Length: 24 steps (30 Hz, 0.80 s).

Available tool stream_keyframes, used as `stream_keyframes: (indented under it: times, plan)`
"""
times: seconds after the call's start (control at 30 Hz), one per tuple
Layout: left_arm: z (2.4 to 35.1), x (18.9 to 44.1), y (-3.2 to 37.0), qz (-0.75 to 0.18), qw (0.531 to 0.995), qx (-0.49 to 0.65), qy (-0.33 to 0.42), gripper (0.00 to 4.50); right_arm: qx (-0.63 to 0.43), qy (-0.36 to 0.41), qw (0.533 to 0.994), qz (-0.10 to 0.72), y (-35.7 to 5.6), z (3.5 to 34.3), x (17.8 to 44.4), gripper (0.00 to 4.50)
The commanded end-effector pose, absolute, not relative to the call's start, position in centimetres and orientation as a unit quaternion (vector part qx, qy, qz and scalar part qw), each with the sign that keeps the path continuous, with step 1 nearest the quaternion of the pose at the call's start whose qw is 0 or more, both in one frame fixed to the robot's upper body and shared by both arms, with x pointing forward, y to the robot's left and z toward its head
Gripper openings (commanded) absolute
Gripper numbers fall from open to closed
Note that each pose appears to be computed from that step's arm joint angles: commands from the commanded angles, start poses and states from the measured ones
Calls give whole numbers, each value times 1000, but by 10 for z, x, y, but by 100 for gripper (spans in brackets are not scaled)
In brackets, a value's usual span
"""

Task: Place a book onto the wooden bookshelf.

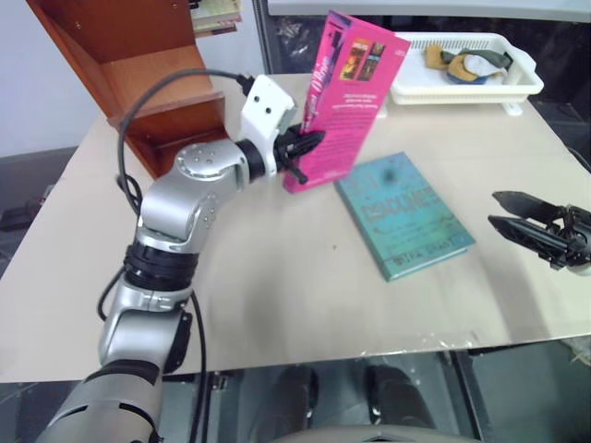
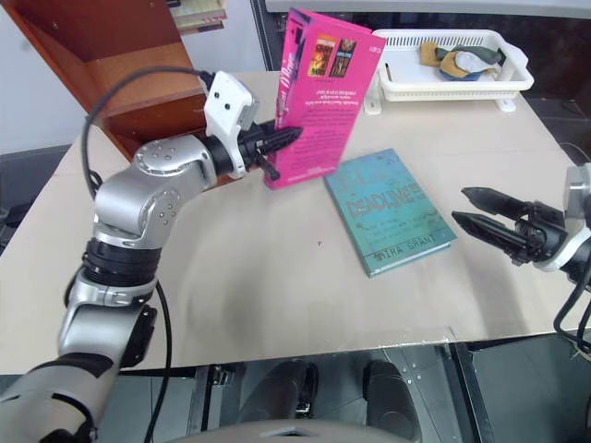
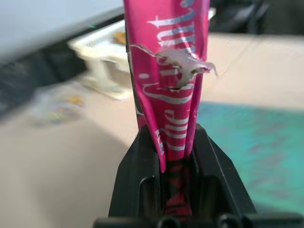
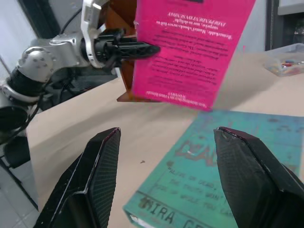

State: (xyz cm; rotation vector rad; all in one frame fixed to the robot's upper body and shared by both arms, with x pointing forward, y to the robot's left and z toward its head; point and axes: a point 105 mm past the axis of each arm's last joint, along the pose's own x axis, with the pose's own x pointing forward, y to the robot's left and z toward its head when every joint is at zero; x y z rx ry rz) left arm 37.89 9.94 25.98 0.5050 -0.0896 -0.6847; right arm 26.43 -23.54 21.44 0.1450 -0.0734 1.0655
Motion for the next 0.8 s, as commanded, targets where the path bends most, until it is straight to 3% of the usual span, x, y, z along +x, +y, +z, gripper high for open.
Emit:
stream_keyframes:
  times: [0.03,0.2,0.43,0.8]
  plan:
    - [283,376,103,-306,872,371,-87,22,52,-47,850,522,-240,223,270,318]
    - [333,369,106,-251,786,542,-161,22,53,-45,842,535,-239,222,282,318]
    - [382,364,100,-224,701,645,-205,22,56,-39,835,546,-238,221,297,318]
    - [407,377,126,-166,646,739,-93,22,55,-41,828,556,-233,223,310,318]
